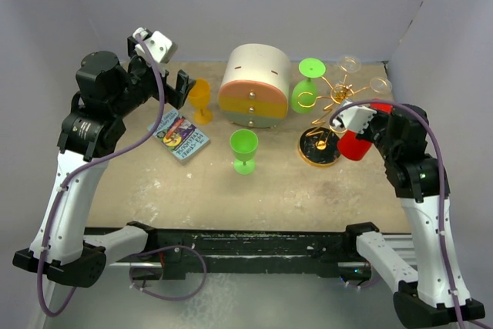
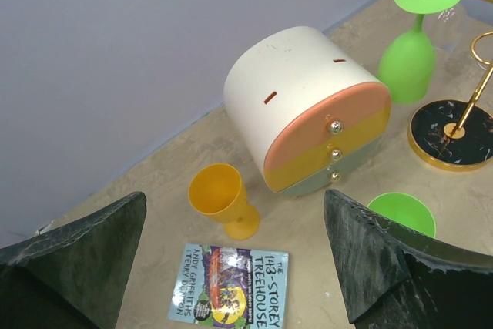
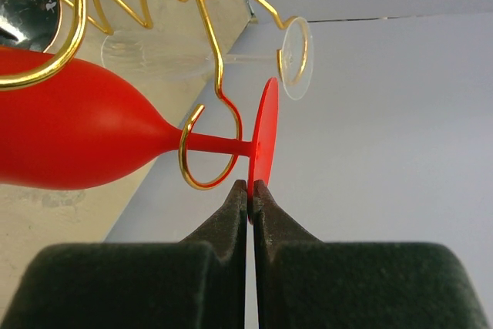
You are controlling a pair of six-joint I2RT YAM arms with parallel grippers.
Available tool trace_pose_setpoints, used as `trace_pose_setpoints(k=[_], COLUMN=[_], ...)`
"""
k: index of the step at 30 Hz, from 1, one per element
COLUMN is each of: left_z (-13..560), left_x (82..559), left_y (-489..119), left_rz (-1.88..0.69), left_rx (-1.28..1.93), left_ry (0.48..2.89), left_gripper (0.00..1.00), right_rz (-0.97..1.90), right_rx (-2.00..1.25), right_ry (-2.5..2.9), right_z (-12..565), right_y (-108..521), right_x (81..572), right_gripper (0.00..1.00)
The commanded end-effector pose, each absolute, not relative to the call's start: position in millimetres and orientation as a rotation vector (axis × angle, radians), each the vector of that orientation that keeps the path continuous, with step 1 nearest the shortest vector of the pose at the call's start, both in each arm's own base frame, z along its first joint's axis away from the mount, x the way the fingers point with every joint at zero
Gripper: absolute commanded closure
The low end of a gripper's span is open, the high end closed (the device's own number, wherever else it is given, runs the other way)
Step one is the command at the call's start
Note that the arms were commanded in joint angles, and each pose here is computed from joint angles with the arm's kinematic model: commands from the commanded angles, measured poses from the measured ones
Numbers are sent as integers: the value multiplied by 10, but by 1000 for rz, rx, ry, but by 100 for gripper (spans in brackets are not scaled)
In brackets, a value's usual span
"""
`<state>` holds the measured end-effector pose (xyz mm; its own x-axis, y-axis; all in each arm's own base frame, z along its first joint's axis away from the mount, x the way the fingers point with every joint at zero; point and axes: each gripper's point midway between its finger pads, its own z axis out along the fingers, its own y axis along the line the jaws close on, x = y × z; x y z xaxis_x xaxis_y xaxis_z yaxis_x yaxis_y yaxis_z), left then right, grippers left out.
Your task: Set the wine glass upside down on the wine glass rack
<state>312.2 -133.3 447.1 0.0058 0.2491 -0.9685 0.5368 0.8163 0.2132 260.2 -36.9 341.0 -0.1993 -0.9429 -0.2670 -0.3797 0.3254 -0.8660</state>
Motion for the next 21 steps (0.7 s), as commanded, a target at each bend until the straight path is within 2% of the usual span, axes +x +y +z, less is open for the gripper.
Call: trace_pose_setpoints(k=[1,6,21], left_z=[4672,4664,4654], left_x=[3051,3035,3032], left_y=[-1327,-1324,-1326], left_rz=[-266,-266,-266], left_rx=[624,625,628], left_ry=[1513,1513,1512], left_gripper=[1,1,1], right_rz=[-850,-841,-834], right_rx=[-1151,-1146,-1144], right_ry=[1780,1789,1834], right_z=[3365,3313,3207], right_y=[-427,-436,-474], right_x=[2563,2543,2505], right_gripper=[100,100,90])
